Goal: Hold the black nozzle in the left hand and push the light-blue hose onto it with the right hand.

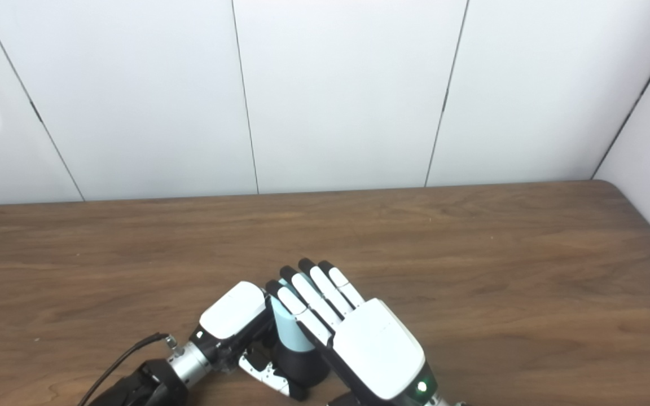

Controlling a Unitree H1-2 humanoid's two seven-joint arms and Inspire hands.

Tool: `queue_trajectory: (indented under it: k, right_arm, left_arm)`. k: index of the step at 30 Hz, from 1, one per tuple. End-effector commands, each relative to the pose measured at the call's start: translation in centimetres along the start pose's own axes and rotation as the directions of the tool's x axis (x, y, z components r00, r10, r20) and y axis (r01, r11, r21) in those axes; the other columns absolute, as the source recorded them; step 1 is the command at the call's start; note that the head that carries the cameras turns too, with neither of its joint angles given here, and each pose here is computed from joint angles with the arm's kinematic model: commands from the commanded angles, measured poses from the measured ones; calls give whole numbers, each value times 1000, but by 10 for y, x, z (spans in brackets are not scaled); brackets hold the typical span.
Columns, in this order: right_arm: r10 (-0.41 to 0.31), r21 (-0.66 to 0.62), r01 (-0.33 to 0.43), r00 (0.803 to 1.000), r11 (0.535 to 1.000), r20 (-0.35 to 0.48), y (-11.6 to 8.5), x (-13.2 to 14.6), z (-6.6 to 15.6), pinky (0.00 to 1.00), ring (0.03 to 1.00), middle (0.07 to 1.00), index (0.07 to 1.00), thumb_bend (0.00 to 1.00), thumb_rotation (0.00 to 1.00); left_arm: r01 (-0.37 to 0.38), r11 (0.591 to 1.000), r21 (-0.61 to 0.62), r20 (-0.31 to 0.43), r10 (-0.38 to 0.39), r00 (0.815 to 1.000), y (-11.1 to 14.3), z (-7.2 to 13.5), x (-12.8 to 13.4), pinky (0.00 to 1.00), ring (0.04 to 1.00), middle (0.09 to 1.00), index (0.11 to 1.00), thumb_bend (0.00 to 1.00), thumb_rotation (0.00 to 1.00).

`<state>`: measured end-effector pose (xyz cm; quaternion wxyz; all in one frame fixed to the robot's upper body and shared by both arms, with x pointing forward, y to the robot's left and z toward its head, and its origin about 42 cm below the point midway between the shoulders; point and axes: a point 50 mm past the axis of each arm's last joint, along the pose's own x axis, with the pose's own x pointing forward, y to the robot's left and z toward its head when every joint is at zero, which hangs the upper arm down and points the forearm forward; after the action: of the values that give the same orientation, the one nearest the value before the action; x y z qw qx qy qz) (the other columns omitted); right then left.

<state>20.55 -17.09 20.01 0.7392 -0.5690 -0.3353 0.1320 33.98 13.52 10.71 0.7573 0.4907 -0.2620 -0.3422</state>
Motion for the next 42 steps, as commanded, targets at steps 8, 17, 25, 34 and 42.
queue_trajectory:
  k: [8,17,25,34,42]
  right_arm:
    - [17,-31,-17,1000,999,-10,9,1,-4,1000,1000,1000,1000,754,790]
    - [-168,55,166,985,985,33,14,0,-7,1000,1000,1000,984,719,693]
    - [-246,78,242,968,967,46,18,-1,-9,1000,1000,1000,999,664,725]
    - [-317,85,314,948,946,21,14,2,-9,1000,1000,1000,1000,729,708]
    - [-436,59,436,900,898,-14,5,6,-18,1000,1000,1000,1000,729,757]
  left_arm:
    - [280,957,-73,-77,-286,955,-75,7,-36,114,164,241,485,518,41]
    - [278,958,-76,-84,-284,955,-76,5,-36,126,177,258,485,517,42]
    - [274,958,-88,-99,-282,954,-76,2,-37,118,169,245,484,517,41]
    - [278,957,-77,-103,-285,953,-76,0,-38,129,181,260,484,517,41]
    - [277,958,-81,-111,-284,952,-77,-3,-39,132,184,261,485,517,40]
